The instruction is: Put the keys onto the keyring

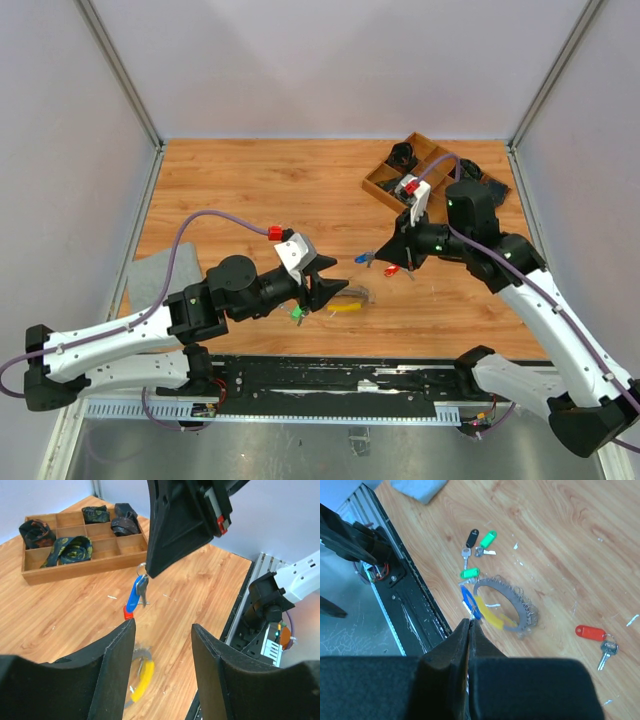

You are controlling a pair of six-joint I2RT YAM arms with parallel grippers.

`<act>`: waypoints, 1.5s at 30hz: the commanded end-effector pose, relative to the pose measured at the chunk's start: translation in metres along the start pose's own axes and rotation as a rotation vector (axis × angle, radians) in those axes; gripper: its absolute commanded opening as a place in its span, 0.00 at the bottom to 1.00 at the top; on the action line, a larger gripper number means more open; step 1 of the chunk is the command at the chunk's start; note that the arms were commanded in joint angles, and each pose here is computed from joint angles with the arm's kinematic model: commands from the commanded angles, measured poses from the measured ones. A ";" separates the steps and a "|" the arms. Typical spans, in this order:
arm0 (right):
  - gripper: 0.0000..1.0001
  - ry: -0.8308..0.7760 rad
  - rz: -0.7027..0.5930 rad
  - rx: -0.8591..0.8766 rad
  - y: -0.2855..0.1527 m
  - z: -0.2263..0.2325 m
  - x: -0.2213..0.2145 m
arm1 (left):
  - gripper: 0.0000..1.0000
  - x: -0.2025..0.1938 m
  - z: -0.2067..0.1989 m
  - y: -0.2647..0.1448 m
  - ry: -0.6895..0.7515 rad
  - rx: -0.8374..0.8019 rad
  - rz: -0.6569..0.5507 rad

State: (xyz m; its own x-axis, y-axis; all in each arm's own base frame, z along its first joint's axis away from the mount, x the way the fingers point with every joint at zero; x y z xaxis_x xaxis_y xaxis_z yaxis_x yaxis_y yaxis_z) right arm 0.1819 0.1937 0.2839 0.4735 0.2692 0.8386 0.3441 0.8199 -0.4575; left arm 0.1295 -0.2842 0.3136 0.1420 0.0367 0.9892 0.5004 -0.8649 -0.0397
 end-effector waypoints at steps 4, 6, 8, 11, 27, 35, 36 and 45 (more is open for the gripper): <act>0.01 -0.027 -0.075 -0.025 -0.024 0.015 0.030 | 0.55 0.007 -0.003 0.005 -0.008 -0.026 -0.054; 0.01 -0.028 -0.064 -0.042 -0.025 0.012 0.028 | 0.55 0.007 -0.001 0.003 -0.022 -0.011 -0.061; 0.01 -0.025 -0.055 -0.050 -0.023 0.010 0.023 | 0.55 0.007 0.006 0.000 -0.044 0.038 -0.075; 0.01 -0.017 -0.039 -0.055 -0.021 0.008 0.015 | 0.55 0.004 0.013 -0.006 -0.070 0.079 -0.083; 0.01 0.175 0.505 -0.375 -0.011 -0.054 -0.108 | 0.52 -0.057 0.043 0.015 -0.178 0.205 0.123; 0.02 0.245 0.801 -0.441 0.008 -0.069 -0.146 | 0.52 -0.060 0.045 0.017 -0.176 0.198 0.134; 0.02 0.233 0.832 -0.472 0.011 -0.074 -0.149 | 0.52 -0.058 0.045 0.017 -0.174 0.198 0.132; 0.37 0.178 0.998 -0.630 0.033 -0.113 -0.181 | 0.52 -0.051 0.050 0.008 -0.155 0.223 0.125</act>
State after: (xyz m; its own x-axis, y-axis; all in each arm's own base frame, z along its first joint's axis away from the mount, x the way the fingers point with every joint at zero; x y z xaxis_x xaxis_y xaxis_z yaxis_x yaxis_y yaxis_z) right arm 0.1921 0.1171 0.0755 0.8451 0.5304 -0.0665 -0.0228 -0.0885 -0.9958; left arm 0.1663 -0.2745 0.2378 0.3632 -0.0102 0.9316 0.6207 -0.7431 -0.2501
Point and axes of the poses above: each gripper's point midway between its finger pads, its own y axis out along the fingers, its own z axis along the line the jaws close on, x = y × z, the point moved 3 cm from there along -y, back along the fingers, and after that the axes turned 3 degrees about -y, right-handed, at the moved point
